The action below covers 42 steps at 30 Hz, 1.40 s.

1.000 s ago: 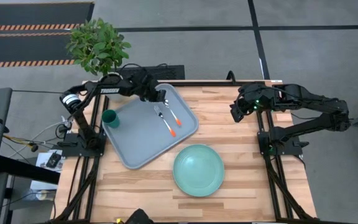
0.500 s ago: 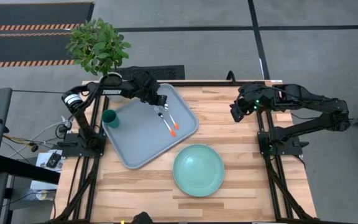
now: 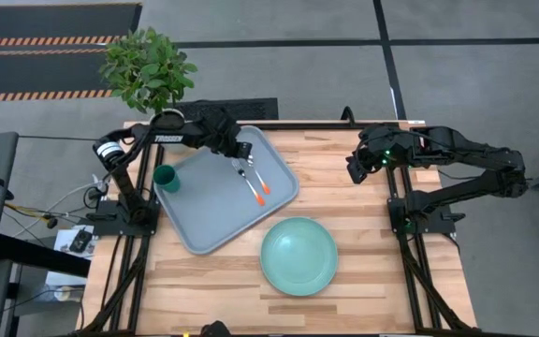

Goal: Pick and place plate/cup/fork/spoon on tray
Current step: Put the orange spoon on the gray serving tray, then put the green plate on the gray serving tray

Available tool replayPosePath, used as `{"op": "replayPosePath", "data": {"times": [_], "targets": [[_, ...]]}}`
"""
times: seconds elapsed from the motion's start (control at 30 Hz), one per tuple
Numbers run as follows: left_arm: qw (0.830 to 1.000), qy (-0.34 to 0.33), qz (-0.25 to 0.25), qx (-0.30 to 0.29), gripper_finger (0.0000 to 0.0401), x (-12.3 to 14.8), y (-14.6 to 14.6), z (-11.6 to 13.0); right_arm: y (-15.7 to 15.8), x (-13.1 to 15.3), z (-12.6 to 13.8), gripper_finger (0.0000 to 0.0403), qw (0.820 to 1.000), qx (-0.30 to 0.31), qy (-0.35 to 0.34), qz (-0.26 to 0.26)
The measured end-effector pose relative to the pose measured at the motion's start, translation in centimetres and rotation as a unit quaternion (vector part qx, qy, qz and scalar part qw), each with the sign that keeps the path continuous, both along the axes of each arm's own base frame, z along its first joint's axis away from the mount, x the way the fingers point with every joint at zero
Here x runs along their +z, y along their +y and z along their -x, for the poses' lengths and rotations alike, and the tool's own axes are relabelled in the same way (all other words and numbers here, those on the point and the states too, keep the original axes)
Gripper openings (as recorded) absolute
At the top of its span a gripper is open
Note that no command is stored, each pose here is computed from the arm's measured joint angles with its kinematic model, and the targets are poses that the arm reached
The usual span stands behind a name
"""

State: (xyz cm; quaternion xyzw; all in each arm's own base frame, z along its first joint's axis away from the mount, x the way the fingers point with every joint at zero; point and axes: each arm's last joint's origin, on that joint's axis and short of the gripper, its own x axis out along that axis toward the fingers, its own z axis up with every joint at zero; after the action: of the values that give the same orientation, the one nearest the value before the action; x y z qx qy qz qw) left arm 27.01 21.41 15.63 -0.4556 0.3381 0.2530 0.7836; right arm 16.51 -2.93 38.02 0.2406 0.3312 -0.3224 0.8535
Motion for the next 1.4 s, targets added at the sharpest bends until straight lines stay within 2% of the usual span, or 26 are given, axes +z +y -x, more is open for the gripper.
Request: {"op": "replayPosePath", "data": {"times": [0.7,1.07,1.17,1.3,1.4], "targets": [[0.999,0.024,-0.022,0.013,0.0045,-0.1,-0.4,-0.3,0.0,0.0,0.0,0.0161,1.000,0.001,0.001,0.001],[0.999,0.027,-0.027,0.027,0.0115,-0.1,-0.3,-0.3,0.0,0.0,0.0,0.0161,1.000,0.000,0.000,0.000],[0.999,0.013,-0.026,0.022,0.0133,0.6,-0.1,-0.6,0.0,0.0,0.0,0.0161,1.000,0.000,0.000,0.000],[0.999,-0.019,-0.034,0.008,0.0150,2.5,0.4,-1.3,0.0,0.0,0.0,0.0161,1.000,0.000,0.000,-0.001],[0.999,-0.019,-0.049,-0.006,0.0155,4.0,0.7,-1.6,0.0,0.0,0.0,0.0161,1.000,0.000,0.000,-0.001]]}}
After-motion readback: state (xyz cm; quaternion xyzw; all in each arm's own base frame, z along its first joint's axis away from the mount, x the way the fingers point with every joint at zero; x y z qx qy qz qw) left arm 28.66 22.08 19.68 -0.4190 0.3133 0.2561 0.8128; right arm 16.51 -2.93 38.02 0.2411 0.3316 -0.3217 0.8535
